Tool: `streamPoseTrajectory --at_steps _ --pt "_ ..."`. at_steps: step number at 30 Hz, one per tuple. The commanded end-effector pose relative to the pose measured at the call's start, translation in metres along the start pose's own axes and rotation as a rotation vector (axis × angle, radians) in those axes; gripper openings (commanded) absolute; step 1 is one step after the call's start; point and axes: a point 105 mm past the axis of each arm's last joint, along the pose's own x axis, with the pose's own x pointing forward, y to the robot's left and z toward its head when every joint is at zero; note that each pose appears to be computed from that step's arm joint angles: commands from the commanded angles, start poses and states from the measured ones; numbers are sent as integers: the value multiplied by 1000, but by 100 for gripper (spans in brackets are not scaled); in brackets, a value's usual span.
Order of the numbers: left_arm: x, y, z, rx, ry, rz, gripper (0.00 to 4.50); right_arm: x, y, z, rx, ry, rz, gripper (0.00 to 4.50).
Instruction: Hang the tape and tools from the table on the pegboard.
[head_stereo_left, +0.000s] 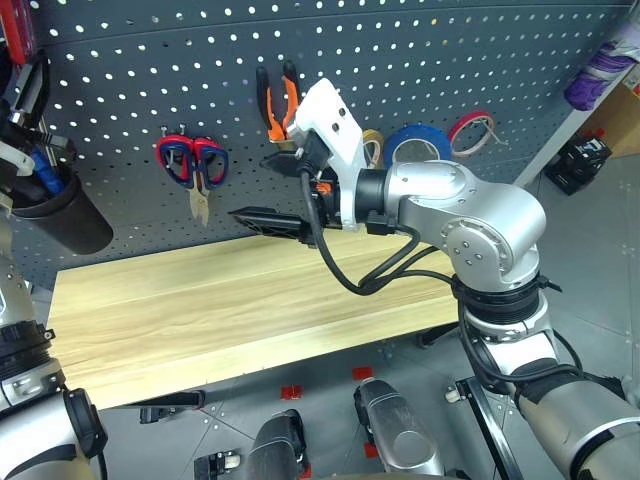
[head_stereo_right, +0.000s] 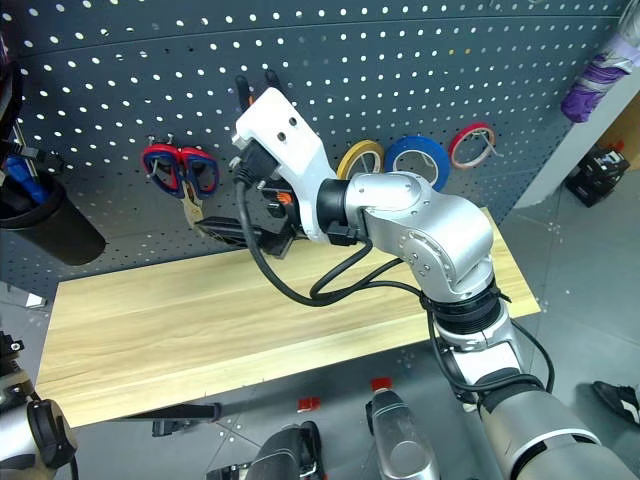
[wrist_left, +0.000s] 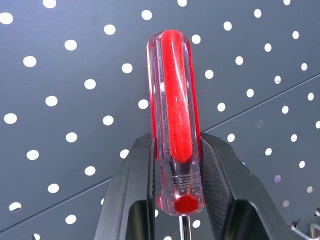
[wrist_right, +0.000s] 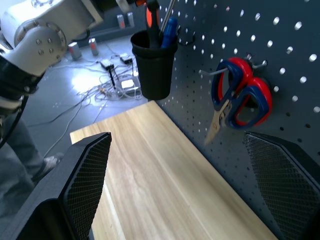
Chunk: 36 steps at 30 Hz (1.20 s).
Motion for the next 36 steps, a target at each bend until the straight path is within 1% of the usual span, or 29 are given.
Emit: streamPoseTrajectory --at_steps 1,4,13,21,25,27,31,36 --pt "-9 18 18 69 -44 54 90 -3 6 25 -29 -126 18 450" --pt "-15 23 14 91 -25 66 90 -2 9 29 -38 -157 30 450" --pt "-23 33 11 123 -13 113 90 1 14 25 -56 -158 41 450" --pt "-32 35 -17 47 24 205 90 3 16 29 -43 -185 52 450" --pt "-45 46 -24 17 22 295 90 2 14 29 -30 -189 48 450" --pt "-49 48 -24 8 14 318 164 2 14 29 -29 -187 47 450" --pt "-51 51 -23 15 6 344 283 2 14 28 -31 -186 48 450" --pt "-48 48 -14 27 -20 337 434 3 13 27 -36 -185 47 450"
